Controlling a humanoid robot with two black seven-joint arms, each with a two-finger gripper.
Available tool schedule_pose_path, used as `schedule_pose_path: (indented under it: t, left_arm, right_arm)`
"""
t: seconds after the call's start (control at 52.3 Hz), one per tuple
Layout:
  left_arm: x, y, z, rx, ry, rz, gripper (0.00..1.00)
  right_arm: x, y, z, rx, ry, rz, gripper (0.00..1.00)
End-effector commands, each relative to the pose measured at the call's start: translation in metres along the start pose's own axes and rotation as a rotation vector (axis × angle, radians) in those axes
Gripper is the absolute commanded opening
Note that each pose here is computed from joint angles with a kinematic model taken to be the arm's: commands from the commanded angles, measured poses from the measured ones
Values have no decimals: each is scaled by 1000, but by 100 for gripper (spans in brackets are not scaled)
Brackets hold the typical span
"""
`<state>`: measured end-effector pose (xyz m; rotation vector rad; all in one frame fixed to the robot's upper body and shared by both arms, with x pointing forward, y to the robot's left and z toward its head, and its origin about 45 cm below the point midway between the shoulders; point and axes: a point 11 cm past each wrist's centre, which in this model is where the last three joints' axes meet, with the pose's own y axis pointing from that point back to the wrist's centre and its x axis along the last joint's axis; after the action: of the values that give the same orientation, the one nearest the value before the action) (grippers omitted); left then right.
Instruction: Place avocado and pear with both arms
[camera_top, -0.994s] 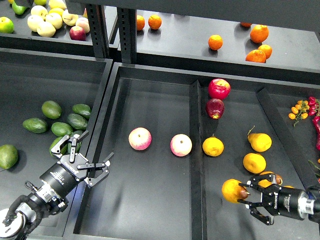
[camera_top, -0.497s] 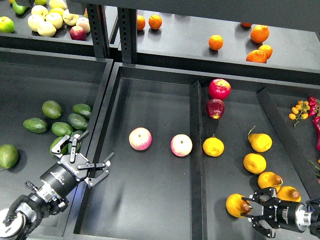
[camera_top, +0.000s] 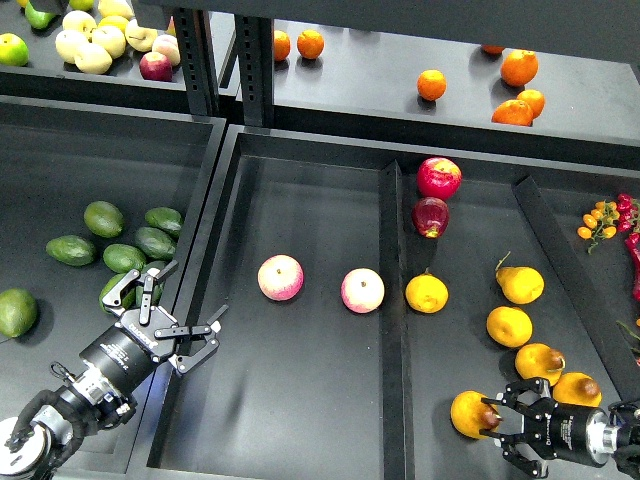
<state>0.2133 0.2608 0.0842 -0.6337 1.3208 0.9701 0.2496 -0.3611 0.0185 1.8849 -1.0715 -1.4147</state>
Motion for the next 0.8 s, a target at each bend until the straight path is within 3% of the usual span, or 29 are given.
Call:
schedule_pose_path:
  t: [0.0,0.115,0.248,0.516,0.707,0.783]
  left_arm:
    - [0,0,0,0,0,0,99]
    - [-1,0,1,-1,-1,-1,99]
    - [-1,0,2,-4,-2,-2,99]
    - [-1,0,2,-6,-3,-4,99]
    - [-1,1,3,-9,-3,-2,99]
    - [-2,1,2,-7,-4,-4,99]
  right_arm:
    - [2,3,0,1,1,4,62]
    - [3,8,-2,3,7,6,72]
    - [9,27,-6,8,29,24,99]
    - [23,80,-27,85,20,59,99]
    - [1,84,-74,267,-40,-45,99]
    - [-36,53,-103,395,-105,-200,99]
